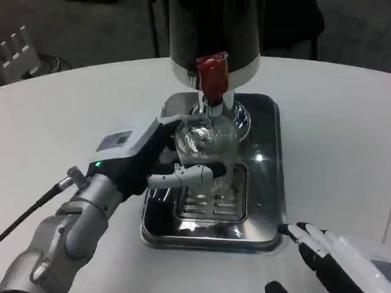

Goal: Grasp the cup under the faucet to collect the drink, then remove the cup.

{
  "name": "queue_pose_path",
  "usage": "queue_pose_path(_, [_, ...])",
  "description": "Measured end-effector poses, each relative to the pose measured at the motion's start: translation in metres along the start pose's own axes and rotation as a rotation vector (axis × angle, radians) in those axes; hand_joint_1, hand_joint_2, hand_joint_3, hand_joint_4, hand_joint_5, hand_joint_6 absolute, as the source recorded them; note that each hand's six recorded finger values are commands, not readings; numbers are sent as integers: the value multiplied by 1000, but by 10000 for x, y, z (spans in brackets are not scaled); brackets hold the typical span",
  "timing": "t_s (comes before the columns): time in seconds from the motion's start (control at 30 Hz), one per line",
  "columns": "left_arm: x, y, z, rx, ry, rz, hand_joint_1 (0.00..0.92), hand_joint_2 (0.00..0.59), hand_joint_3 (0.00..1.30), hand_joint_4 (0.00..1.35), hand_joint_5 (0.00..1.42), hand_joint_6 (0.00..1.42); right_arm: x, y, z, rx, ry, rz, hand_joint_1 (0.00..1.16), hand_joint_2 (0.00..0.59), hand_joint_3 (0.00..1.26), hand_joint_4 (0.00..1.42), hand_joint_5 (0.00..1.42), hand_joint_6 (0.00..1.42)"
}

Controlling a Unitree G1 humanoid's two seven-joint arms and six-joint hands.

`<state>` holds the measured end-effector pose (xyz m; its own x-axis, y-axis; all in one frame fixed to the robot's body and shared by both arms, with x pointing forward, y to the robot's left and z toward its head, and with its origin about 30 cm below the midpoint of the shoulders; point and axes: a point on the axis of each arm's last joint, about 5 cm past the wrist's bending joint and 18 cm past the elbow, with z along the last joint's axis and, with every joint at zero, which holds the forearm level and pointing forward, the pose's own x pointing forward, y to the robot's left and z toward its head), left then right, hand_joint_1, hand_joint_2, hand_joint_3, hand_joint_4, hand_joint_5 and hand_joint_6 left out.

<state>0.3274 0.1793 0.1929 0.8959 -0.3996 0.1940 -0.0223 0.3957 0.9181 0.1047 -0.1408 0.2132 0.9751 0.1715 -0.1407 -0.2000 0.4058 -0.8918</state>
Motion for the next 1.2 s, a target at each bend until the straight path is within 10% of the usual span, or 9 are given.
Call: queue_pose_path(1.2, [-129,118,-8,-7,-60,19,157,104,283,132,321,559,33,16,-1,11,-3,10,241,467,113,0,0,32])
